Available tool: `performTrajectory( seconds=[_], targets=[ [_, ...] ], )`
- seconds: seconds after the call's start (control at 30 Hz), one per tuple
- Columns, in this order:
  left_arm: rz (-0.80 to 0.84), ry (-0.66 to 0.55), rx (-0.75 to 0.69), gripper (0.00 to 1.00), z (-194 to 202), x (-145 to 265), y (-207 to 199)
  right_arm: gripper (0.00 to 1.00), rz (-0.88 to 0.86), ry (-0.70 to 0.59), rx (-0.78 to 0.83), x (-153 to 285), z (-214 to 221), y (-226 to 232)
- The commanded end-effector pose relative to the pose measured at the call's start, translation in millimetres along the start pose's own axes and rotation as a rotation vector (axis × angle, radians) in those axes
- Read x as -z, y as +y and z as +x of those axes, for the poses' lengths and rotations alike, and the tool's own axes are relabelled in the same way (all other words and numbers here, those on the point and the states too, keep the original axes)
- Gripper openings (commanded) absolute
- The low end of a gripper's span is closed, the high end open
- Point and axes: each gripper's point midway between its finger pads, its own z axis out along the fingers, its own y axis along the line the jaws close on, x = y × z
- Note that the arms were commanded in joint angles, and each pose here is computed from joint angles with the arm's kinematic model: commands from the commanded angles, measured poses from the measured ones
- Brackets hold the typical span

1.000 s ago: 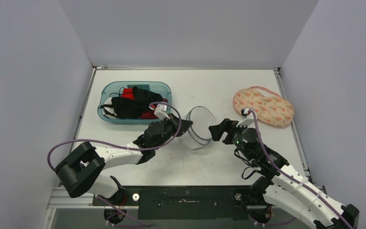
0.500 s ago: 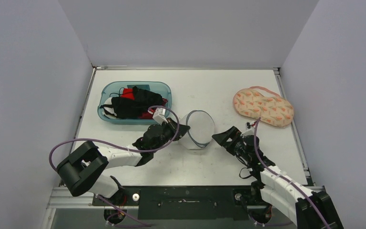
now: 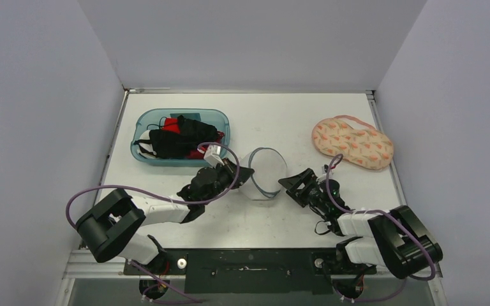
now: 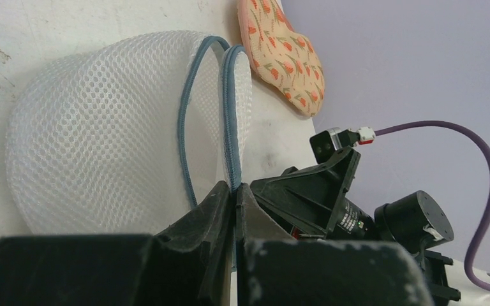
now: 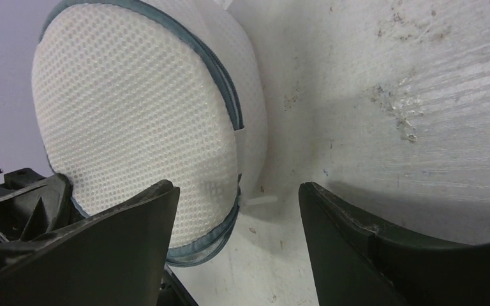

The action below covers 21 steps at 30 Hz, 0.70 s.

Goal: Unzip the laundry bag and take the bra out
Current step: Close the laundry bag at the center of the board.

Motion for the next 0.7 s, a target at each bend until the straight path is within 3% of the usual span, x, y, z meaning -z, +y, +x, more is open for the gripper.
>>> performTrajectory(
  seconds=[0.0, 0.1, 0.43, 0.6, 0.63, 0.67],
  targets=[
    [0.069, -0.050, 0.017, 0.00, -15, 2, -19, 0.69, -0.137, -0.035, -0.002, -11, -13, 36],
    [0.065, -0.044, 0.014, 0.00, -13, 2, -17, 0.62, -0.157, -0.029, 0.002, -16, -12, 42],
    [0.054, -0.053, 0.011, 0.00, -15, 5, -13, 0.28, -0.191, 0.030, 0.025, -24, 3, 57],
    [0.043, -0.046, 0.000, 0.00, -16, 9, -15, 0.06, -0.167, 0.044, 0.098, -20, 3, 57],
    [0.037, -0.040, -0.003, 0.05, -17, 10, -17, 0.05, -0.134, 0.050, 0.135, -20, 2, 54],
    [0.013, -0.022, -0.011, 0.15, -16, 11, -13, 0.05, -0.104, 0.045, 0.184, -20, -3, 55]
  ],
)
